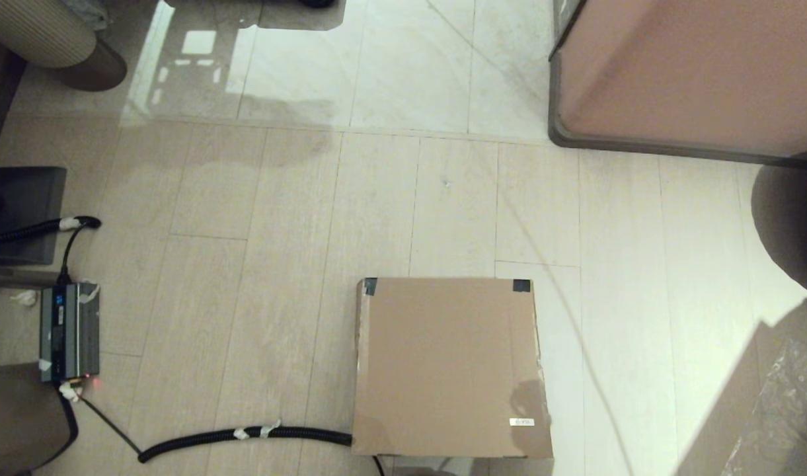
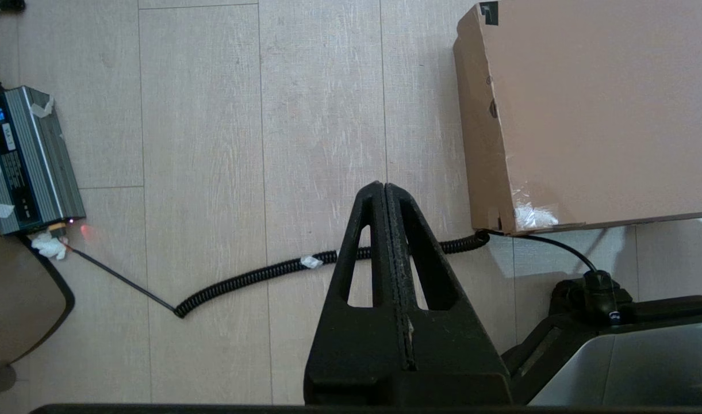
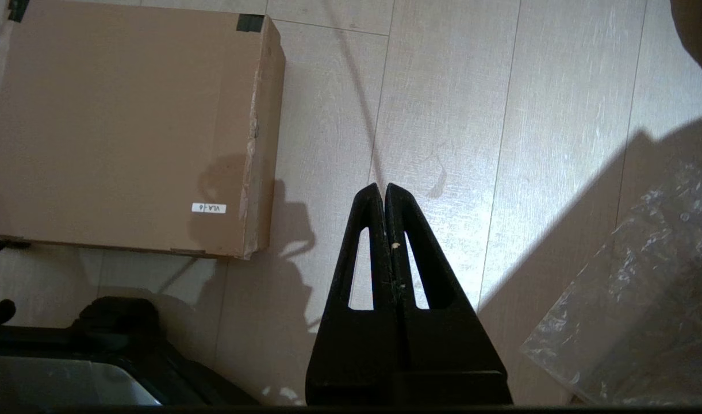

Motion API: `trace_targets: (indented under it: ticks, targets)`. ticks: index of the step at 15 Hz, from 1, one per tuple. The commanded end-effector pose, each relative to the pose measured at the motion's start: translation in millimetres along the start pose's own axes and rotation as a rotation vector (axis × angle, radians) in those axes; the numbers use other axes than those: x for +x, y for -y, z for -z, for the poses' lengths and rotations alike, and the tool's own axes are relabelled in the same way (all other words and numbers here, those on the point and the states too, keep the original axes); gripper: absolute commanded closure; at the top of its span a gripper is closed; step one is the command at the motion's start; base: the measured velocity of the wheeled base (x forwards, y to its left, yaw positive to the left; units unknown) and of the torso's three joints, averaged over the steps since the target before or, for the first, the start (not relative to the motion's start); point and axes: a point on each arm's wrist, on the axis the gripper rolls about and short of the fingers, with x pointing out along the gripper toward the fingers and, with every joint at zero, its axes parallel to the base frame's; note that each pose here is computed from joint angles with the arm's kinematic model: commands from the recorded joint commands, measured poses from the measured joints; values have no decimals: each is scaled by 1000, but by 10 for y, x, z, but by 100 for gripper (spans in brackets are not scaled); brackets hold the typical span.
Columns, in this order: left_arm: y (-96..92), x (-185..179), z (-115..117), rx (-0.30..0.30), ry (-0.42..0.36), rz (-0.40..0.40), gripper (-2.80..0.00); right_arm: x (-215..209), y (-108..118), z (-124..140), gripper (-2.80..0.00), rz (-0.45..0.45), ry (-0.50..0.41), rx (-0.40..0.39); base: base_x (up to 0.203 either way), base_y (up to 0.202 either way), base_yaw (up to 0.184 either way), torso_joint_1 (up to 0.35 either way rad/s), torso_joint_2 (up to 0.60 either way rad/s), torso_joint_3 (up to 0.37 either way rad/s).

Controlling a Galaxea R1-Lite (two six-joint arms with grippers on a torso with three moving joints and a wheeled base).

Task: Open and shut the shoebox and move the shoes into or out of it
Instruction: Close the shoe box

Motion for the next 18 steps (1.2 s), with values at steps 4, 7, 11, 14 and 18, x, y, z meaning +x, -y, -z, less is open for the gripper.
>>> trace_targets:
  ticks: [4,7,11,14,18]
  targets:
    - [-8,-9,-50,-28,21,-17,0,-35,8,-163,0,23,23,-41,0,0,0,0,0,0]
    - [-50,10,-479,-27,22,-17,0,45,62,-673,0,186,-60,-52,0,0,0,0,0,0]
    - [-119,538,-1161,-81,-143,3,0,450,78,-965,0,194,-259,-50,0,0,0,0,0,0]
    - [-118,1009,-1294,-137,-261,72,0,905,66,-983,0,154,-457,-10,0,0,0,0,0,0]
    - [-54,1337,-1145,-406,-438,249,0,1697,42,-836,0,114,-586,52,0,0,0,0,0,0]
